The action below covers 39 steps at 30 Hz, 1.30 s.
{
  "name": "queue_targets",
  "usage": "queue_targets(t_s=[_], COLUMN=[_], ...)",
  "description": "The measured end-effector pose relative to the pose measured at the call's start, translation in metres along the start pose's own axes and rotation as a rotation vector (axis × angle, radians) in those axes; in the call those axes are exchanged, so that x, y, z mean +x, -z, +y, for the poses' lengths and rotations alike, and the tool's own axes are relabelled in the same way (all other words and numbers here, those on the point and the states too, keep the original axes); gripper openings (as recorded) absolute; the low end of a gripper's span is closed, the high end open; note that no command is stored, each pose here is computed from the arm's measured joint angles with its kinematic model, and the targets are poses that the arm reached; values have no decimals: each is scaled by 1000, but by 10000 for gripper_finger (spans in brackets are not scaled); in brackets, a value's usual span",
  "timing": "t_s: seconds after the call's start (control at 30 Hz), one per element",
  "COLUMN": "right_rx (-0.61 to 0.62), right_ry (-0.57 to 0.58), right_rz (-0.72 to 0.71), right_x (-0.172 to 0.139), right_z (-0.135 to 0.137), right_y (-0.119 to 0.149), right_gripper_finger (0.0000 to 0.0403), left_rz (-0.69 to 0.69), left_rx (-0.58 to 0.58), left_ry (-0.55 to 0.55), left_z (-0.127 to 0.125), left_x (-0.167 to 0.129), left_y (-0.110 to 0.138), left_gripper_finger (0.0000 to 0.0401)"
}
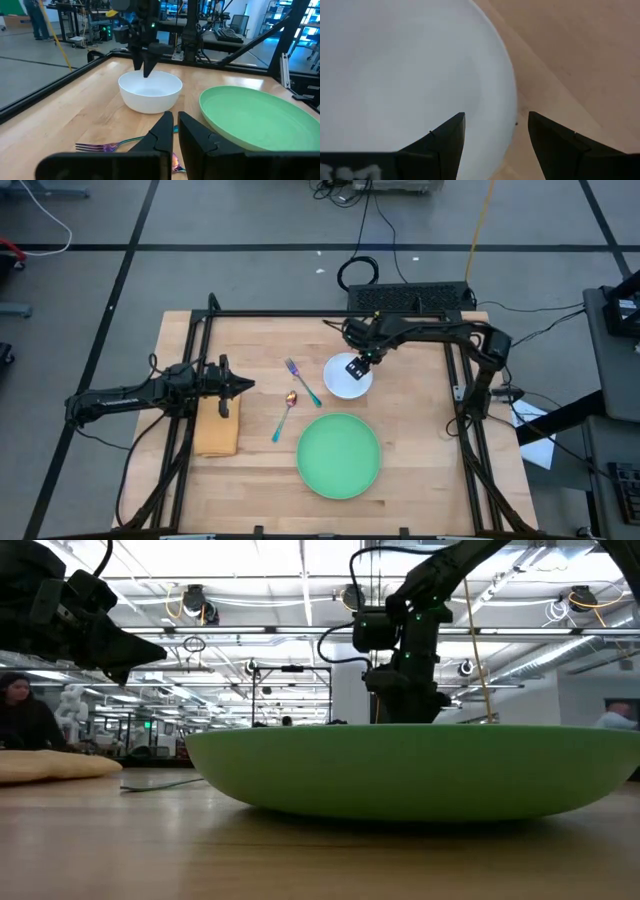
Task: Set table place
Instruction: Put the white bowl on the green plate
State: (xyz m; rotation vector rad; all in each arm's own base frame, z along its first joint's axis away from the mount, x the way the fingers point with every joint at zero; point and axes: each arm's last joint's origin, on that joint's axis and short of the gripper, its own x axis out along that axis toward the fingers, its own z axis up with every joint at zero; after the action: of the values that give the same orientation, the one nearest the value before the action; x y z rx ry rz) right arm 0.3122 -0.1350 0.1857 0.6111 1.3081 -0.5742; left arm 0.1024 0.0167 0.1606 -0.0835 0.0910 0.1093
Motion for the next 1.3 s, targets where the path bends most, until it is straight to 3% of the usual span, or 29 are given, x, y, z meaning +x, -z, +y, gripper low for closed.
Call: queue_targets(t_s=[0.4, 0.67, 0.97, 1.3], right_rx=[-50, -73, -106, -119], right_ry=[-7, -7, -14, -19], right_rz=[-18, -20, -42, -58], right_x=[5, 5, 5, 3], right_z=[2, 2, 2, 1], right_y=[-4, -4, -6, -7], right_gripper_finger=[199, 125, 13, 2], left_rz=[0, 0, 0, 0], left_rx=[0, 0, -10, -11], left_ry=[0, 0, 0, 1], left_z=[0, 0, 0, 0], left_x=[0, 0, 0, 0], left_y=[0, 0, 0, 0], left_gripper_finger=[31, 31, 31, 31])
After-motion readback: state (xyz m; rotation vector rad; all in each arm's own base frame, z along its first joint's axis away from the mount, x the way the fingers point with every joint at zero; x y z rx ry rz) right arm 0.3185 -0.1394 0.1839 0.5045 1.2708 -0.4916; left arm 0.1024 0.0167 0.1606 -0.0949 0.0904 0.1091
